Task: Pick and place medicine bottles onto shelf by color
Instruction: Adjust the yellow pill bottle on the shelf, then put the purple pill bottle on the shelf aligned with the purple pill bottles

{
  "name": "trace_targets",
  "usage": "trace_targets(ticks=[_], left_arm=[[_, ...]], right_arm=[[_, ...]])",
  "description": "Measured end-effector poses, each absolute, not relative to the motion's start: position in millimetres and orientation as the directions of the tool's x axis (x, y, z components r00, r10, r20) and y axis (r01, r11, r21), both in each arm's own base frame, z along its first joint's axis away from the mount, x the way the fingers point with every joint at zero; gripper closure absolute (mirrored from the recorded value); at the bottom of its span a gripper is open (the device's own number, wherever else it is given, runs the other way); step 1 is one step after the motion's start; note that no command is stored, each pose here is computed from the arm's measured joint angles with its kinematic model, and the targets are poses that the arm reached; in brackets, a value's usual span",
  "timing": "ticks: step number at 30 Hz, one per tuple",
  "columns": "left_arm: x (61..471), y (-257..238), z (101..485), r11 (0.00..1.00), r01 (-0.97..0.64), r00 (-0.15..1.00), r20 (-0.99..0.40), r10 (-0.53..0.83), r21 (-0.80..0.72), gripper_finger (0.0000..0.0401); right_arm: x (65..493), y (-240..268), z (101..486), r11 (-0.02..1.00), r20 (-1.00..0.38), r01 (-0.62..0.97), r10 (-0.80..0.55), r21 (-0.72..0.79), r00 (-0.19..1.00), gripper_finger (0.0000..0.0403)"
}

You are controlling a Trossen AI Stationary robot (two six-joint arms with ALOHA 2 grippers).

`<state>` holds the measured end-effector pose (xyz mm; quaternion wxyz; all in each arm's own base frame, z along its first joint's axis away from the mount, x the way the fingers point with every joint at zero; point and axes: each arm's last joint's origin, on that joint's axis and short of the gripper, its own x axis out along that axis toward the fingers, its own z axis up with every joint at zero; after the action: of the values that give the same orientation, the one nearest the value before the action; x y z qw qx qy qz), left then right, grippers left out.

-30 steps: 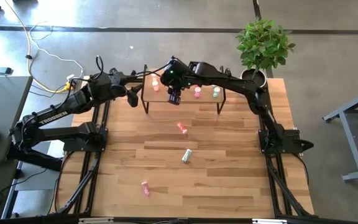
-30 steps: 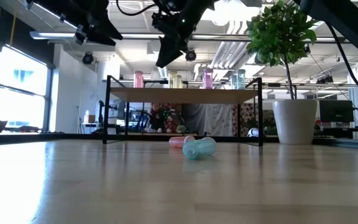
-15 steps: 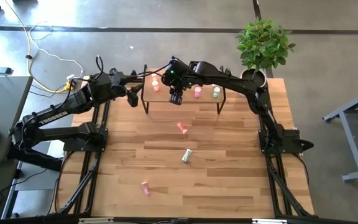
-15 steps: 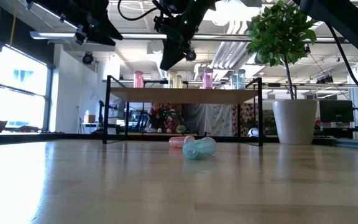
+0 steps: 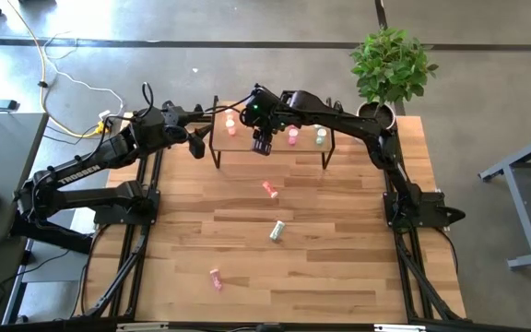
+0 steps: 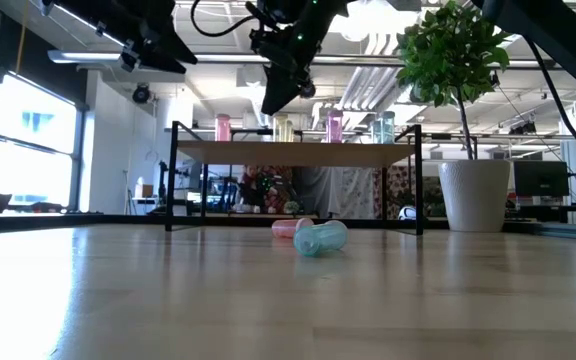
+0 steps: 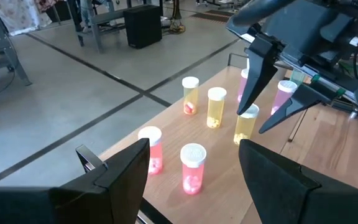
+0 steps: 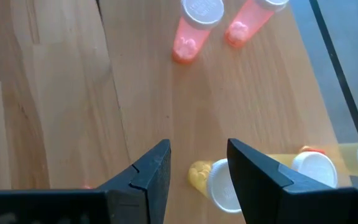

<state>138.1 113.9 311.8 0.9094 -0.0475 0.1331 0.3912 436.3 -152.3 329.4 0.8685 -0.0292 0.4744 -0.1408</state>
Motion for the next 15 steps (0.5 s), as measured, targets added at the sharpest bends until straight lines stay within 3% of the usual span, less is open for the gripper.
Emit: trace_targets(ticks=[15], left_arm=[[138.2,114.0,311.7,0.69,-0.724,0.659,-0.28,0.698,0.018,0.0162]], right_arm=[[436.9,-147.0,329.4,0.958,-0.821,0.219,-0.275,-0.187,0.5,0.0254]])
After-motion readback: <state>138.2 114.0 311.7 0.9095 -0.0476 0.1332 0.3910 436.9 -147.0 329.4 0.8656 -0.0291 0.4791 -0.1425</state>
